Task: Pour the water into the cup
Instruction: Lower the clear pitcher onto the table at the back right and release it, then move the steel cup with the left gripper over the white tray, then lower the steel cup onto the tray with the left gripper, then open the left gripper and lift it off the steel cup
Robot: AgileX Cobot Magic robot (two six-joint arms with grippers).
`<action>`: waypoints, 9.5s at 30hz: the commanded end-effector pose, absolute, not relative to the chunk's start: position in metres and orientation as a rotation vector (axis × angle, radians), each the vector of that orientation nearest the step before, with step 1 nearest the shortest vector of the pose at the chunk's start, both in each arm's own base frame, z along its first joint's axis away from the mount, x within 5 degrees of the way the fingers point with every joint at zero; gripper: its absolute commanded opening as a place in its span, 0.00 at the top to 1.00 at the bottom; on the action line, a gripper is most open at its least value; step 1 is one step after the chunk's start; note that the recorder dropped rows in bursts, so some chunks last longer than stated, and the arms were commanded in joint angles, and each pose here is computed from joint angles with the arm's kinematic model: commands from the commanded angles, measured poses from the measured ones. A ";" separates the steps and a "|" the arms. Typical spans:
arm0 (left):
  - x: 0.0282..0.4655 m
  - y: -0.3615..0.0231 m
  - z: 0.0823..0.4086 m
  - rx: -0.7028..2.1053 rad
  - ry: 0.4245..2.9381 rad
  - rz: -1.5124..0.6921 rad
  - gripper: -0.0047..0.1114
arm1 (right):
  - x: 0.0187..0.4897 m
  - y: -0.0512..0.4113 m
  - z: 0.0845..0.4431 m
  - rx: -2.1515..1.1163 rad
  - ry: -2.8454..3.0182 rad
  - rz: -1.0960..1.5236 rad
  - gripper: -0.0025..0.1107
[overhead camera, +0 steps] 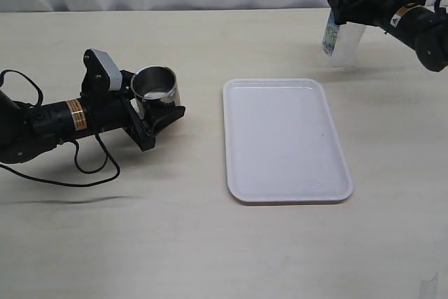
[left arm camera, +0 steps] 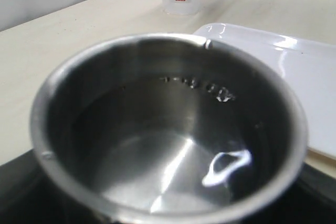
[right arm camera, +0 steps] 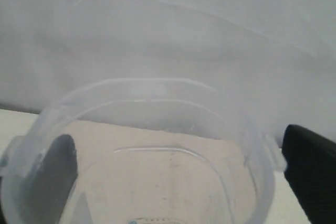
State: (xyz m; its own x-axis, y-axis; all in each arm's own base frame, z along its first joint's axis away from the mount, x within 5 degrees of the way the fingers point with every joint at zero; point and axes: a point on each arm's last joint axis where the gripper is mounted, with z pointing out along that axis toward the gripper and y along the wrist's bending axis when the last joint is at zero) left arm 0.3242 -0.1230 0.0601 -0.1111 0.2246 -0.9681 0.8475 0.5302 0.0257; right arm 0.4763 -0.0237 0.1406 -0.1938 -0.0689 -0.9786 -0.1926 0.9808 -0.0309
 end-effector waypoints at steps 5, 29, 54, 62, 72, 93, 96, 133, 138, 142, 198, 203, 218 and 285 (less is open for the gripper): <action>0.327 -0.125 0.068 0.898 1.580 -0.700 0.96 | 0.463 -0.021 0.143 -0.175 1.775 0.149 0.01; 0.327 -0.125 0.068 0.898 1.580 -0.700 0.96 | 0.375 -0.008 0.198 -0.247 1.651 0.144 0.01; 0.338 -0.125 0.073 0.846 1.574 -0.705 0.96 | 0.289 -0.015 0.309 0.026 1.699 0.109 0.01; 0.345 -0.130 0.080 0.842 1.564 -0.773 0.96 | 0.287 -0.017 0.308 0.038 1.723 0.093 0.01; 0.348 -0.164 0.082 0.950 1.566 -0.761 0.96 | 0.287 -0.017 0.308 0.038 1.723 0.093 0.01; 0.336 -0.248 0.097 1.139 1.496 -0.804 0.96 | 0.287 -0.017 0.309 0.037 1.720 0.094 0.01; 0.333 -0.259 0.100 1.153 1.472 -0.823 0.96 | 0.287 -0.017 0.309 0.037 1.720 0.094 0.01; 0.322 -0.295 0.086 1.151 1.543 -0.877 0.96 | 0.288 -0.016 0.308 0.037 1.719 0.100 0.01; 0.328 -0.299 0.070 1.149 1.555 -0.887 0.96 | 0.288 -0.016 0.308 0.035 1.715 0.101 0.01; 0.328 -0.300 0.064 1.149 1.562 -0.895 0.96 | 0.288 -0.016 0.308 0.034 1.712 0.102 0.01; 0.328 -0.296 0.051 1.185 1.608 -0.841 0.10 | 0.288 -0.017 0.307 0.039 1.726 0.096 0.01; 0.328 -0.296 0.051 1.185 1.608 -0.841 0.10 | 0.288 -0.017 0.307 0.039 1.726 0.096 0.01; 0.329 -0.296 0.052 1.187 1.602 -0.833 0.10 | 0.288 -0.017 0.307 0.039 1.726 0.096 0.01; 0.346 -0.280 0.094 0.943 1.311 -1.002 0.11 | 0.288 -0.017 0.307 0.039 1.726 0.096 0.01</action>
